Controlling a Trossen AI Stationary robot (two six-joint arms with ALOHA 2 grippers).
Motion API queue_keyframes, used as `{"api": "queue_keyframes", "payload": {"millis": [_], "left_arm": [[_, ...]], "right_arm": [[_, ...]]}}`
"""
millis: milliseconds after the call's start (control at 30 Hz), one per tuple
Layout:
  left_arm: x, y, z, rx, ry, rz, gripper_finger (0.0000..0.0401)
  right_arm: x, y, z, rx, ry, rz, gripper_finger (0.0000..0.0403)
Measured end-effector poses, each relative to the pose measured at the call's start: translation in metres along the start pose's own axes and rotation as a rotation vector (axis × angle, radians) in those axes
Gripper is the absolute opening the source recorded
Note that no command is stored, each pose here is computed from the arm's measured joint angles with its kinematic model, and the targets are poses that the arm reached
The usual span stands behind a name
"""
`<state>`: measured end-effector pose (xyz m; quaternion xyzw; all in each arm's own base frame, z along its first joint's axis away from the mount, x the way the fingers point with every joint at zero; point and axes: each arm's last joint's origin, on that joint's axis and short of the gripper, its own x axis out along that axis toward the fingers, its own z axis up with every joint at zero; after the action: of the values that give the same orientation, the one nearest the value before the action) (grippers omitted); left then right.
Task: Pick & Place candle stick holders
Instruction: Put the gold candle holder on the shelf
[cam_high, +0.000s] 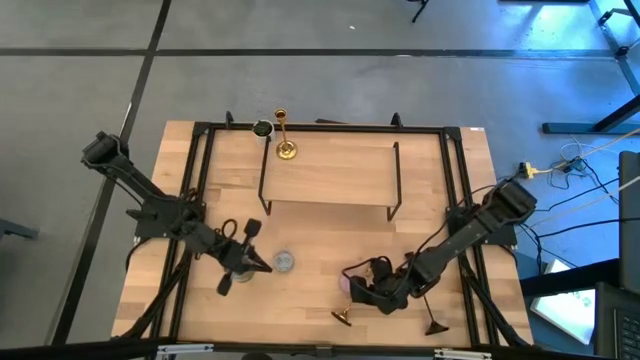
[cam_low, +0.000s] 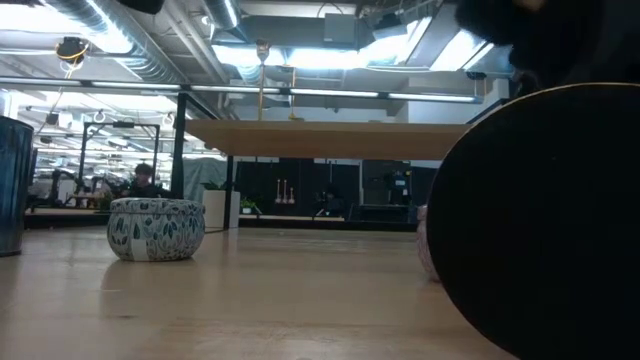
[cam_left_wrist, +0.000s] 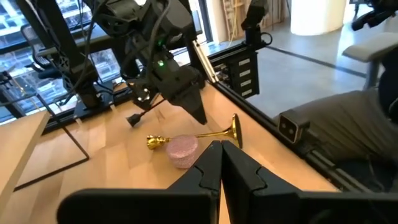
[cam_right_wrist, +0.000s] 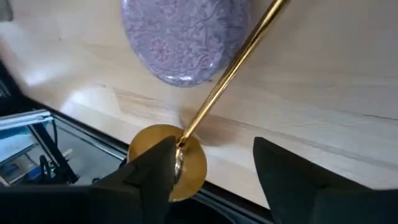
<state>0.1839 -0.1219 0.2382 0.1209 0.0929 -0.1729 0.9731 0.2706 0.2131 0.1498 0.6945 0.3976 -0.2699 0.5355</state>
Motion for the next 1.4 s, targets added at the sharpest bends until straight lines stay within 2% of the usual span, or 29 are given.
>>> {"api": "queue_keyframes", "payload": {"millis": [233, 433, 700, 967, 1100, 1267, 1400], "left_arm": [[0.0, 0.0, -0.005, 0.016, 0.052, -0.007, 0.0005], [-0.001, -0.003, -0.011, -0.003, 0.105, -0.073, 0.0002], [-0.002, -0.009, -0.013, -0.027, 0.125, -0.141, 0.0002], [-0.008, -0.019, -0.014, -0.013, 0.147, -0.187, 0.0002], [-0.008, -0.021, -0.014, -0.007, 0.145, -0.19, 0.0002], [-0.008, -0.02, -0.013, 0.001, 0.145, -0.146, 0.0003], [-0.009, -0.019, -0.013, 0.0, 0.141, -0.137, 0.0001]], "right_arm": [[0.005, 0.0, 0.008, 0.035, -0.058, -0.012, 0.0188], [0.005, -0.002, 0.018, 0.061, -0.123, -0.055, 0.0188], [0.007, 0.002, 0.027, 0.093, -0.178, -0.035, 0.0187], [0.016, -0.001, 0.029, 0.125, -0.134, -0.095, 0.0181], [0.022, -0.002, 0.028, 0.119, -0.099, -0.112, 0.0137], [0.024, 0.0, 0.025, 0.02, -0.09, -0.11, 0.0025], [0.018, 0.011, 0.019, -0.064, -0.113, -0.12, 0.0015]]}}
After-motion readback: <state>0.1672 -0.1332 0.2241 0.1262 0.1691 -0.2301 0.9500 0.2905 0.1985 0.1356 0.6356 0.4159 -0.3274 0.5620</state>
